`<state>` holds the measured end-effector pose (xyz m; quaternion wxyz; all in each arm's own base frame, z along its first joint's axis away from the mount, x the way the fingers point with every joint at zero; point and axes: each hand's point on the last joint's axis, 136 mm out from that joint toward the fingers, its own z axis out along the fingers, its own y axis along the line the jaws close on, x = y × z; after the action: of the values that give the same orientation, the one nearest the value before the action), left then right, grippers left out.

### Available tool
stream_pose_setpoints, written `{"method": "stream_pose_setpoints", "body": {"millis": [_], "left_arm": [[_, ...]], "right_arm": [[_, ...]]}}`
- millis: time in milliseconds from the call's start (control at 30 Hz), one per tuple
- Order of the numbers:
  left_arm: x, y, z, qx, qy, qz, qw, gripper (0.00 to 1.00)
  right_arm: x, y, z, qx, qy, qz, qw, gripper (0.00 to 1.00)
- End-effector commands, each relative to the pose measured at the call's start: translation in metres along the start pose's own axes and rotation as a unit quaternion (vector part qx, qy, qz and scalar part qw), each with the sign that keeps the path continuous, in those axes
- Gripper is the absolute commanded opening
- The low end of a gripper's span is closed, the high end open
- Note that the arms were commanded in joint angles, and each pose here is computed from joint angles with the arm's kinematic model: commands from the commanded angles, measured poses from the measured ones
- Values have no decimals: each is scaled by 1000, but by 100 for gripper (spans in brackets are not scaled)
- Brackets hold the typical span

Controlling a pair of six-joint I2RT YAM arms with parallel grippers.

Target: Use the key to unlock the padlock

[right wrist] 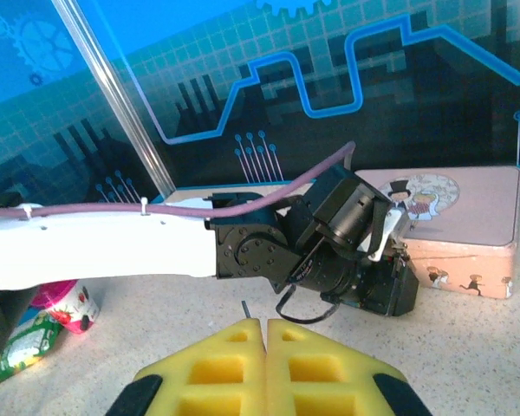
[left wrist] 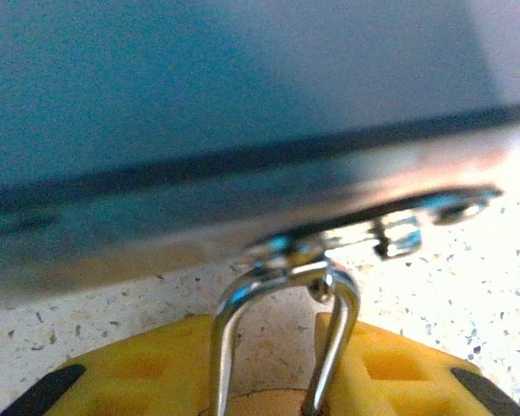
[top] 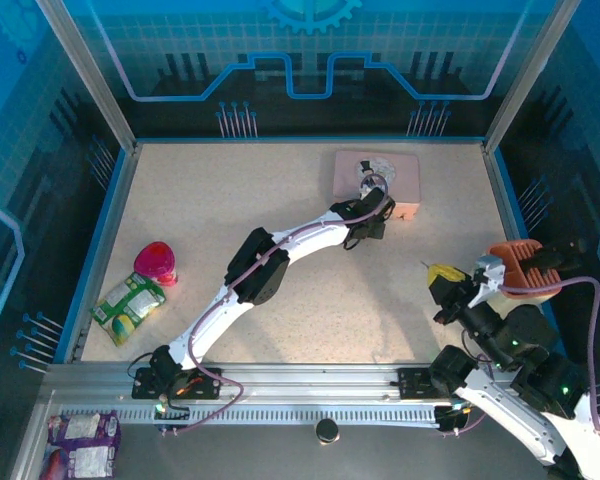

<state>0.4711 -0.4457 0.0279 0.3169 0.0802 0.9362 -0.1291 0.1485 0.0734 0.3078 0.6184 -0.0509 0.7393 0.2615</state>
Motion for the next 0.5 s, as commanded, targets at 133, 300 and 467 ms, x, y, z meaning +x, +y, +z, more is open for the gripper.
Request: {"method": "stream_pose_setpoints", "body": {"millis": [133, 300, 467], "left_arm": [[-1, 45, -14, -36, -23, -21, 999, 22], [-1, 79, -32, -47, -40, -28, 998, 22], [11, 125, -56, -58, -51, -56, 995, 22]], "right_arm": [[26, 3, 28, 13, 61, 12, 998, 0], [34, 7, 41, 7, 66, 29, 997, 0], [57, 11, 57, 7, 101, 57, 993, 0]]}}
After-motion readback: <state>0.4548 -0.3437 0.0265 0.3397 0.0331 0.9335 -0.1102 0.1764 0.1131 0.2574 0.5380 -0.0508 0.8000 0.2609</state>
